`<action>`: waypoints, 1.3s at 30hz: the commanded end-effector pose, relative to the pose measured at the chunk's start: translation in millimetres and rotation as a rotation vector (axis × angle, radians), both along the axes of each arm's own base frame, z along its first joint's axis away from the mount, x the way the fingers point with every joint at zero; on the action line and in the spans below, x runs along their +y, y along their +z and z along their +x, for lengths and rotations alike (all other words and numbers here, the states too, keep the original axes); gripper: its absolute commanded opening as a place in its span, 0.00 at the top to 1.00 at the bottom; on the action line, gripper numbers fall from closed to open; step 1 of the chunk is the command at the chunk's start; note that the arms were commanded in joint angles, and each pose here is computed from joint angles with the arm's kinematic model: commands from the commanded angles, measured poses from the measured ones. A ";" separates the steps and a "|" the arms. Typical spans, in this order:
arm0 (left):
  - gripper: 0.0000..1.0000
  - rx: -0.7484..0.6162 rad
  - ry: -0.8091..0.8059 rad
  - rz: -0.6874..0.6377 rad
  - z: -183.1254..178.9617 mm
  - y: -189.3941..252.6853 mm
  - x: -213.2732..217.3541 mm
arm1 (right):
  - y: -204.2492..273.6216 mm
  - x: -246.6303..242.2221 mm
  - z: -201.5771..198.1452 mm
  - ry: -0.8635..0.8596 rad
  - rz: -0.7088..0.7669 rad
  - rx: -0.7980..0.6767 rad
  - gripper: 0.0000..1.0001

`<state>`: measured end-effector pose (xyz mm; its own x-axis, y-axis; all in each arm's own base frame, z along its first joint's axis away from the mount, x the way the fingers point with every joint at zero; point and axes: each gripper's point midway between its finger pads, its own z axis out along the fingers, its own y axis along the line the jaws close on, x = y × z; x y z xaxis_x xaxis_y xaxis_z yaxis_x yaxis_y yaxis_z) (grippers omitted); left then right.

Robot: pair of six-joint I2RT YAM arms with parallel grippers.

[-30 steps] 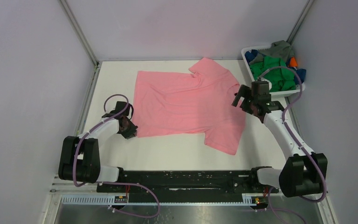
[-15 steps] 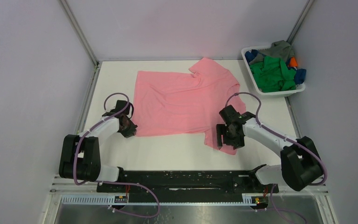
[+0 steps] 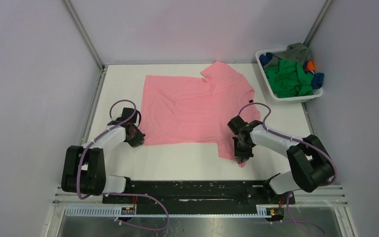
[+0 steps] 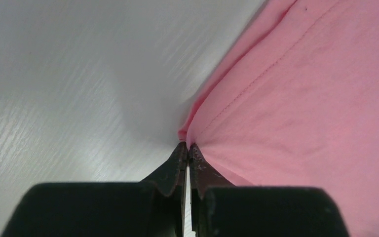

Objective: Fold and stack the t-shirts
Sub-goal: Grab the side of the flattened tshirt closest away from the robot with both arms, then fold the flattened tshirt in 1/3 of the way

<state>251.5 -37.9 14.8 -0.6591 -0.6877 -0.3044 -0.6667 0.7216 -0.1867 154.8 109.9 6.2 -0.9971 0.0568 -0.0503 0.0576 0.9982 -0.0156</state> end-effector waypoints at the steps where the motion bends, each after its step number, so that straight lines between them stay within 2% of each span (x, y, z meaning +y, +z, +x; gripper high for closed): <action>1: 1.00 -0.002 0.032 0.023 -17.9 5.1 6.7 | -4.5 13.6 -24.3 0.002 0.035 0.021 0.98; 2: 1.00 0.005 0.044 0.033 -25.8 7.0 9.6 | -0.3 13.2 -31.7 0.010 0.033 0.024 1.00; 8: 1.00 -0.035 0.108 0.052 -51.8 18.8 19.1 | 18.7 15.4 -77.8 0.051 0.134 0.085 1.00; 12: 1.00 -0.089 0.111 0.002 -55.9 25.9 12.3 | 31.5 23.5 -77.0 0.084 0.194 0.061 1.00; 18: 1.00 -0.220 0.080 -0.057 -29.2 52.6 1.3 | 62.0 44.4 -19.6 0.082 0.236 -0.109 1.00; 24: 1.00 -0.287 0.051 -0.099 13.2 70.3 -10.1 | 91.8 48.8 44.2 0.023 0.270 -0.231 1.00; 32: 1.00 -0.297 0.036 -0.116 80.1 90.9 -13.3 | 121.7 31.5 118.8 -0.052 0.258 -0.314 1.00; 39: 1.00 -0.277 0.080 -0.103 117.6 88.6 4.9 | 132.6 21.5 181.5 -0.092 0.266 -0.348 1.00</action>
